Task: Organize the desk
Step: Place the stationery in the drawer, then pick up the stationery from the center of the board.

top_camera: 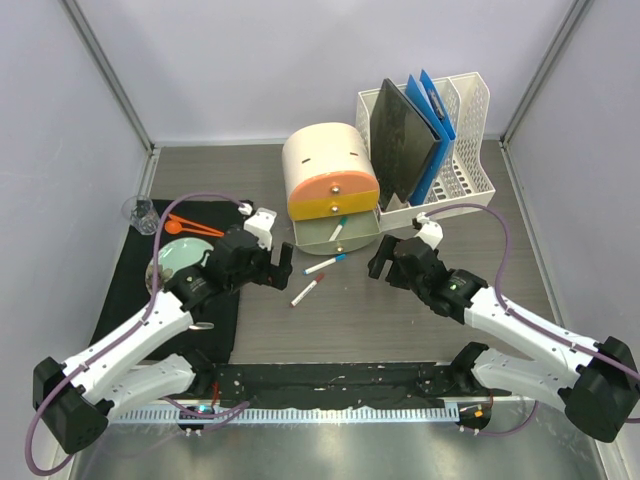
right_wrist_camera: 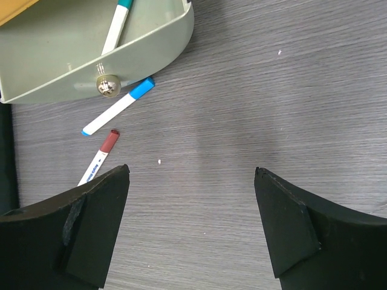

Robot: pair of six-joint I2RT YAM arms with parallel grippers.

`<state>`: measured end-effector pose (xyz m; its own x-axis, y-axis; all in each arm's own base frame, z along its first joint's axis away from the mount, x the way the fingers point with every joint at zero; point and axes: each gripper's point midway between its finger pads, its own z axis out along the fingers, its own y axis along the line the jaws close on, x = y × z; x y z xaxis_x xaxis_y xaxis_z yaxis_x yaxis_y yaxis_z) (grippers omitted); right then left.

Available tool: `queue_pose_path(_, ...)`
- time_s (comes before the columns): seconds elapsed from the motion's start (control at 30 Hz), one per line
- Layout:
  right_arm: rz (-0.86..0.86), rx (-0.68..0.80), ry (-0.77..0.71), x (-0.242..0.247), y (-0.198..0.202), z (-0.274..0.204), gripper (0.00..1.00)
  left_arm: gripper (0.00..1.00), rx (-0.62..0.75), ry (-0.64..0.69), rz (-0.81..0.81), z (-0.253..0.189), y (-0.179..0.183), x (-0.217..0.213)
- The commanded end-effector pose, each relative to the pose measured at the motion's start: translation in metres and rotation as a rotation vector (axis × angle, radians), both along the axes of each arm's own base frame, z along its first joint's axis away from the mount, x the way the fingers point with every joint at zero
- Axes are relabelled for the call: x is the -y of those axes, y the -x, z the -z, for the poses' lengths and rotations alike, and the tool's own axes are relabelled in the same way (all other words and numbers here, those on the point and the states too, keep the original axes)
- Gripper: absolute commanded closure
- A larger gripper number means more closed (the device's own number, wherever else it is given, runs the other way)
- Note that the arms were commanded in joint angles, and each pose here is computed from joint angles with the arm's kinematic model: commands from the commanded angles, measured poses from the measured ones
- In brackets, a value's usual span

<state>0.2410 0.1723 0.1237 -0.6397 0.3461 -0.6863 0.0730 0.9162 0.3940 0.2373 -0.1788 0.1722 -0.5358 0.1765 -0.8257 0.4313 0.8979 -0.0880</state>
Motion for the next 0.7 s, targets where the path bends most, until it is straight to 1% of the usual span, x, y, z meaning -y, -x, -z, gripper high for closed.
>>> queue_pose_path(0.0, 0.010, 0.038, -0.056, -0.007, -0.005, -0.019, 0.10, 0.00, -0.015, 0.033, -0.102, -0.001, -0.004, -0.007)
queue_pose_path(0.17, 0.013, 0.030, -0.057, -0.006, -0.004, -0.016, 0.09, 0.00, -0.074, 0.074, -0.155, 0.016, 0.004, -0.010)
queue_pose_path(0.37, 0.016, 0.026, -0.065, -0.006, -0.002, -0.015, 0.09, 0.00, -0.201, 0.056, -0.196, 0.051, 0.019, -0.014)
queue_pose_path(0.6, 0.021, 0.016, -0.035, -0.004, -0.005, -0.009, 0.09, 0.00, -0.275, 0.070, -0.166, 0.071, 0.024, -0.001)
queue_pose_path(0.67, 0.023, 0.010, -0.035, -0.004, -0.004, -0.008, 0.09, 0.00, -0.306, 0.048, -0.161, 0.082, 0.024, 0.003)
